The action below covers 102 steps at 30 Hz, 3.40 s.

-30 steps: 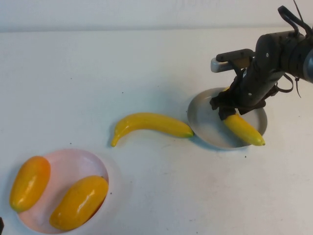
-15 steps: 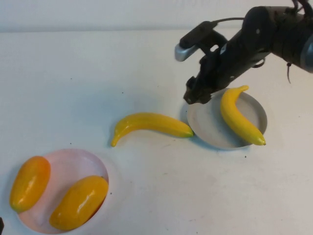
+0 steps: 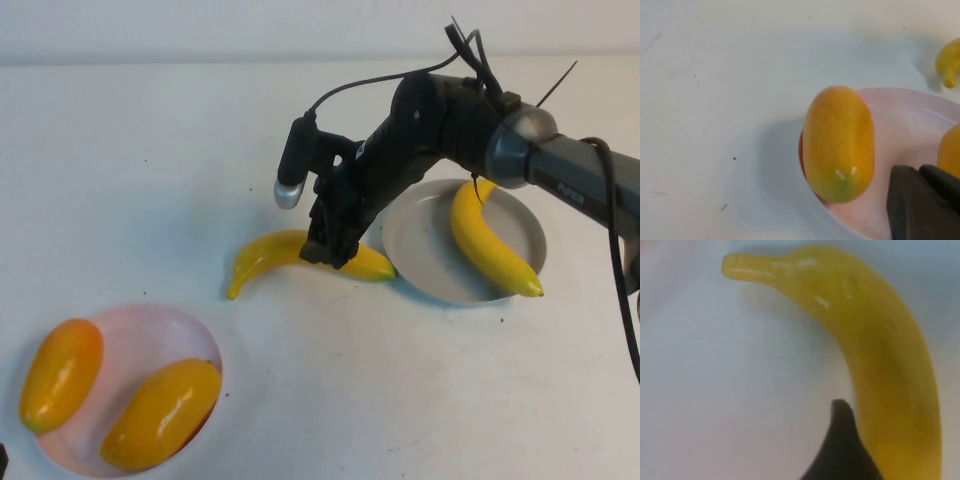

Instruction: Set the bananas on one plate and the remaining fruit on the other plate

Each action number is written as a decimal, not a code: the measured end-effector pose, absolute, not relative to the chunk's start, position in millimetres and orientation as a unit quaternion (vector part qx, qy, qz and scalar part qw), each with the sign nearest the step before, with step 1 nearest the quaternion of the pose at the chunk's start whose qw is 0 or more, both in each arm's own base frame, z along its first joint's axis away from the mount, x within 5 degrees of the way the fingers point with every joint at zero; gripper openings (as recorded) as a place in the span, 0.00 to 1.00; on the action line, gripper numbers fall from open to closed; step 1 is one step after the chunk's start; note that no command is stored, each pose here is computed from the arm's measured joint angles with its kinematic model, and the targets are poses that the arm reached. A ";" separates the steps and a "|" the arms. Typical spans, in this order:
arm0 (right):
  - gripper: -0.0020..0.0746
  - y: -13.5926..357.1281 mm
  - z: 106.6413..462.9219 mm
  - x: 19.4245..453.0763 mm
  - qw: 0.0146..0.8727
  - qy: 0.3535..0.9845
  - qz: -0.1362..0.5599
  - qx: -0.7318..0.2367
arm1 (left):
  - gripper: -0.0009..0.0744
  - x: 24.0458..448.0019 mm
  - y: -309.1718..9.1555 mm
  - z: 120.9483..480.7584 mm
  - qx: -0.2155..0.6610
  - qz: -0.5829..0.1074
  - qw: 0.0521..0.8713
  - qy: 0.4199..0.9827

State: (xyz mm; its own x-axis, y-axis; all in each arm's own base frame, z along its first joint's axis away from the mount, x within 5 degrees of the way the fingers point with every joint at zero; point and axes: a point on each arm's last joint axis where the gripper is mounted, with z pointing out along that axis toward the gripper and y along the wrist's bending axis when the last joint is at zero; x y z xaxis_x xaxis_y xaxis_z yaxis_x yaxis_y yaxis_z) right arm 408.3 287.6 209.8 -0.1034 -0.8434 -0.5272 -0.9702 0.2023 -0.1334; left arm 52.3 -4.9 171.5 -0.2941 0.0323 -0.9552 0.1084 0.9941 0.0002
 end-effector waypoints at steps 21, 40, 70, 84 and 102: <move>0.42 290.7 174.9 417.7 0.230 0.764 0.123 -0.590 | 0.01 52.3 -4.9 171.5 0.044 -0.032 0.592 0.804; 0.42 196.8 248.8 389.8 0.184 0.973 0.081 -0.112 | 0.01 52.3 -4.9 171.5 0.044 -0.032 0.592 0.804; 0.30 170.2 284.6 316.9 0.165 0.976 0.088 -0.112 | 0.01 52.3 -4.9 171.5 0.044 -0.032 0.592 0.804; 0.01 100.6 324.6 173.9 0.193 0.966 0.114 -0.125 | 0.01 52.3 -4.9 171.5 0.044 -0.032 0.592 0.804; 0.01 34.5 263.1 127.6 0.477 0.870 0.040 -0.118 | 0.01 52.3 -5.1 171.5 0.045 -0.033 0.592 0.804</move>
State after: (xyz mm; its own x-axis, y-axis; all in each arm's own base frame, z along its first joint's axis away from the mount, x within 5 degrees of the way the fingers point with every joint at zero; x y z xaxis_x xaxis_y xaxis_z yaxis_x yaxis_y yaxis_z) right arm 127.6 34.5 263.1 -0.5163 -0.1663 -0.8401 -0.2433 0.9690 -0.0423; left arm 52.3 -5.1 171.5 -0.2940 0.0329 -0.9552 0.1107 0.9939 0.0002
